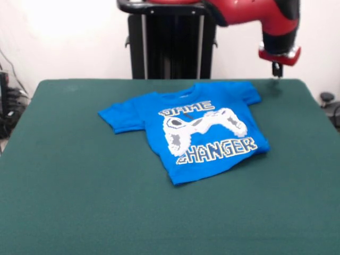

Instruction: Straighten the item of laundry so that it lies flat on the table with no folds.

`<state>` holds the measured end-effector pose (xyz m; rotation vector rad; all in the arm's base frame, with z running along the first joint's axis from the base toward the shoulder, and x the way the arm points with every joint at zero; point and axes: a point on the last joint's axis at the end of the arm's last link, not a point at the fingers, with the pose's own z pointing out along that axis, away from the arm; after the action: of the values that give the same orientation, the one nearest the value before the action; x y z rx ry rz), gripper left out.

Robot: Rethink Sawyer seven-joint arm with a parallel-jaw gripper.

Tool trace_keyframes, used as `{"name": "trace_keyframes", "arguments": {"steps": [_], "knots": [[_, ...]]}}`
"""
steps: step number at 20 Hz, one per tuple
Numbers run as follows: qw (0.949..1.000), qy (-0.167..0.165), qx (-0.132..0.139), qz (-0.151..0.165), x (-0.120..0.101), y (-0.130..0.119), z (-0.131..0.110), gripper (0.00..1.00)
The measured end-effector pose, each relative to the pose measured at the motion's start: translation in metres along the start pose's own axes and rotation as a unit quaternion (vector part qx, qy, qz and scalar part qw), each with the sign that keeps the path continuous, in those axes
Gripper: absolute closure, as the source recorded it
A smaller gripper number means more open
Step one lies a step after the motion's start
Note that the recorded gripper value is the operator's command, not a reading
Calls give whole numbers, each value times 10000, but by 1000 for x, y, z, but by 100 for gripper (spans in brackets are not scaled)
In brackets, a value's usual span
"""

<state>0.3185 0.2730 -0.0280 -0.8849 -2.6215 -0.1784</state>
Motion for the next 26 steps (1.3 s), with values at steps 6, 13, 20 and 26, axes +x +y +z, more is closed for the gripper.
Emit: {"name": "trace_keyframes", "arguments": {"steps": [6, 13, 20, 26], "knots": [[9973, -720, 78, -89, -7, 13, -33, 100], [9870, -1594, -25, 218, -33, 36, -67, 100], [9782, -1986, -230, 566, -79, 66, -72, 100], [9704, -2265, -358, 761, -122, 89, -61, 100]]}}
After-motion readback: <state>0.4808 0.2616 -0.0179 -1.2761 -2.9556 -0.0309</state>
